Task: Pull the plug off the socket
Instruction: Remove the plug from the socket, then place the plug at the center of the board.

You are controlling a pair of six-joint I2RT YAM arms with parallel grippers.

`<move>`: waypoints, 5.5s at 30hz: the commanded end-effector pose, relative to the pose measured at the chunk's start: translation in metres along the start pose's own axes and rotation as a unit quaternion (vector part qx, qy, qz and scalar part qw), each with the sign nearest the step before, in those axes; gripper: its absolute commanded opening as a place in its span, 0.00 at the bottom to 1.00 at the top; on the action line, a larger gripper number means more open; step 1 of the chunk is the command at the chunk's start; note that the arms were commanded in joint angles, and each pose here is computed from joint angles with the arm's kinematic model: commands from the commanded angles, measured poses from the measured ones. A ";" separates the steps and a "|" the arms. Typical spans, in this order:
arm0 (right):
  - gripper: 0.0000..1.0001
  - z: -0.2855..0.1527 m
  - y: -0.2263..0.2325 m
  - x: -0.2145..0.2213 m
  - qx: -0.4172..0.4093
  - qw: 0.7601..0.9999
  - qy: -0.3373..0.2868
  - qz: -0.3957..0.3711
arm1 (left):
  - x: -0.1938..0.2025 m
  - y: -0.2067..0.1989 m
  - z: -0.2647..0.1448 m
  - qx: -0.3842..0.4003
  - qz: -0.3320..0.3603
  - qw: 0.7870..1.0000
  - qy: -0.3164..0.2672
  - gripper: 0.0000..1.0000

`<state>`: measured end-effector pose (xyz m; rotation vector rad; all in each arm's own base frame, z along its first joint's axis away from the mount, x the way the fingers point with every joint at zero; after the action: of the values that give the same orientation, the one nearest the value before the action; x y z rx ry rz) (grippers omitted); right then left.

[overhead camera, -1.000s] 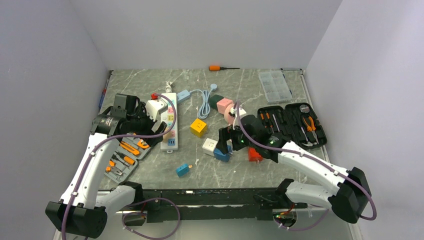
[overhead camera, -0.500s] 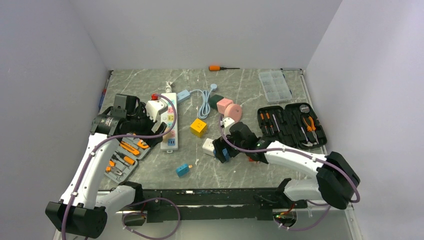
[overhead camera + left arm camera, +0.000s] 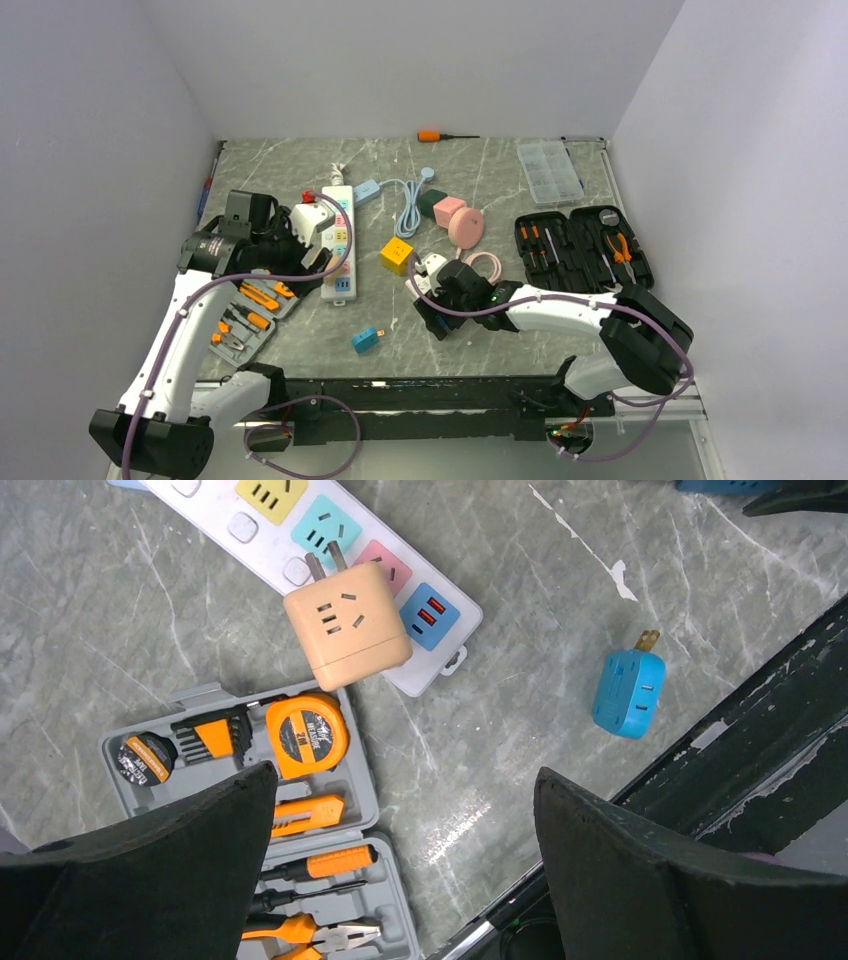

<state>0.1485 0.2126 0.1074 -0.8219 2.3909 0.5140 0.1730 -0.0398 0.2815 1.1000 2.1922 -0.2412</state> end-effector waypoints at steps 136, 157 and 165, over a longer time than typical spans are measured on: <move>0.00 -0.126 0.095 -0.084 -0.215 0.953 -0.211 0.011 | 0.028 -0.005 0.022 -0.180 0.669 0.709 -0.129 0.00; 0.00 -0.078 -0.005 -0.004 0.088 0.952 -0.138 0.260 | -0.053 0.023 0.079 -0.075 0.299 0.951 -0.006 0.00; 0.00 -0.067 -0.017 0.021 0.160 0.933 -0.116 0.299 | -0.079 0.031 0.128 -0.026 0.215 0.976 0.020 0.00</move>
<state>0.1173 0.1602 0.1466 -0.0104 2.4175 0.4619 0.2783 -0.1115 0.2327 1.6544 1.8592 0.0887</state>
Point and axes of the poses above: each gripper's point midway between its finger pads, its own z axis out along the fingers, its own y axis along the line the jaws close on, x = y × z, the point moved 10 cm from there along -z, back along the fingers, and after that the axes turned 7 degrees about z, right-handed, at the moved point
